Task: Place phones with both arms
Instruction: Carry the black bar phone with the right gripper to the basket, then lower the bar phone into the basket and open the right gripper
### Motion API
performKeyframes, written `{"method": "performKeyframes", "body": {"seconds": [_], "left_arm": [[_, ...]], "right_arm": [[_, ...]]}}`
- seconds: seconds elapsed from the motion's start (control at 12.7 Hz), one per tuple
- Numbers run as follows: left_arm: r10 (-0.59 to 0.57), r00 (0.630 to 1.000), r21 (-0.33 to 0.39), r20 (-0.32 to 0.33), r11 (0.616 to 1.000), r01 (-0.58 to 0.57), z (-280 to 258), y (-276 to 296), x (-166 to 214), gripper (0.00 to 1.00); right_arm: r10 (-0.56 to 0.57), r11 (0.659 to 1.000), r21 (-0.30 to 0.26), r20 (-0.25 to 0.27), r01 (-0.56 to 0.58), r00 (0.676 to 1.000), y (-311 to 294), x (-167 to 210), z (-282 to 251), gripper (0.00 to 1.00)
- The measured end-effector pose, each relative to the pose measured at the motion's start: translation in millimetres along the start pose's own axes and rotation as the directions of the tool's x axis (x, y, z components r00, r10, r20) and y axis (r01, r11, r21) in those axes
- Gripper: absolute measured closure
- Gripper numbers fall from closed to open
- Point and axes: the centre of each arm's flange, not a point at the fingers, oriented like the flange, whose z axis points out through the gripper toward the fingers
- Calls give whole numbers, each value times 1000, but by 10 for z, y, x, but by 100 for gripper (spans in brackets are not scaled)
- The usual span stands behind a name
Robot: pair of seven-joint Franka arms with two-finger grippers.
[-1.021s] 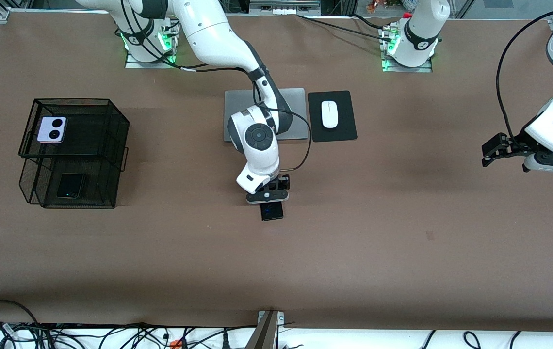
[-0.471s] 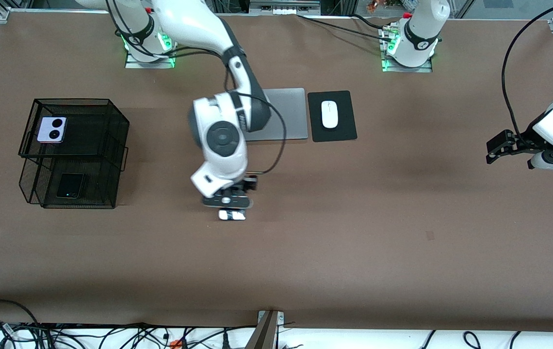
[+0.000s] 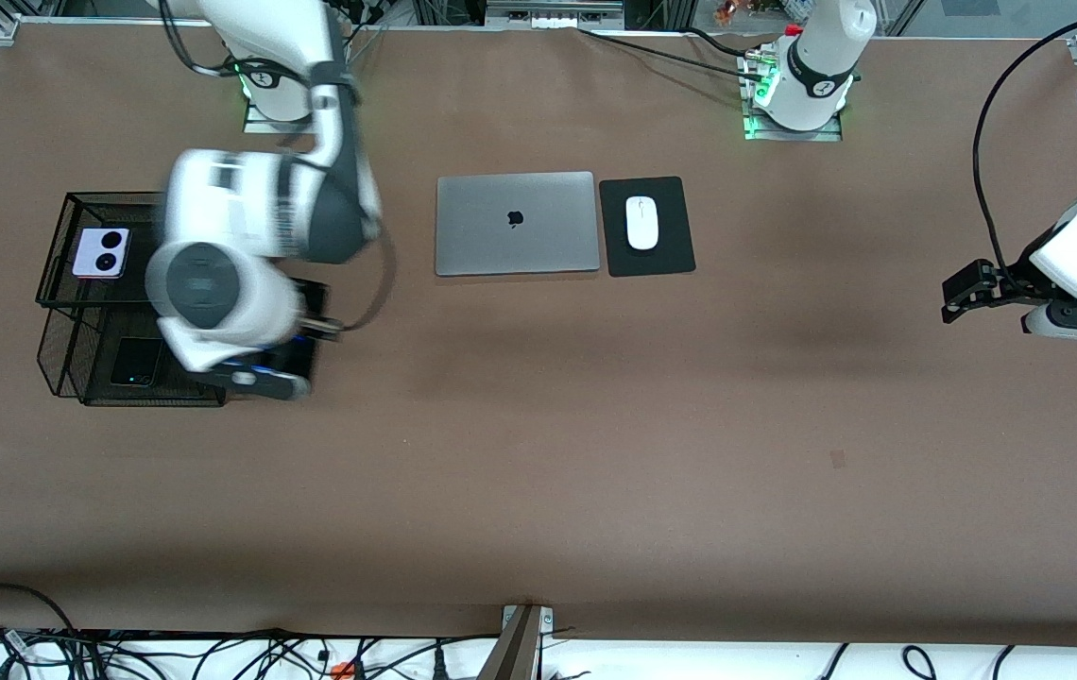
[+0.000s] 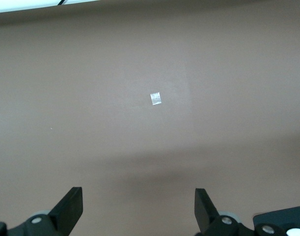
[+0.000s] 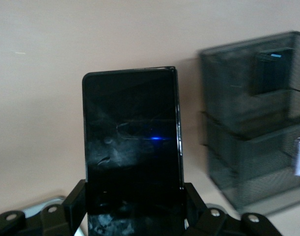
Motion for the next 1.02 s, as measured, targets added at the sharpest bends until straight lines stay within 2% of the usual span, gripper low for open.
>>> {"method": "performKeyframes", "body": {"seconds": [0.24,0.47,0.71,1.02], "left_arm": [[2,1000,0,1,1000,-2,5,12,3,0],[3,1000,-1,4,1000,-3,22,23,9,0],[4,1000,-1,5,1000,-4,30,28,12,0],[5,1000,-1,6,1000,-5,32,31,13,0]], "right_arm": [[-43,998,57,111,37,993,1118,-6,129,19],[-78,991,121,191,55,979,1980,-117,507,19],[-84,983,179,257,38,963,2427,-297,879,19],[-104,971,238,305,30,947,2739,-589,1256,19]]}}
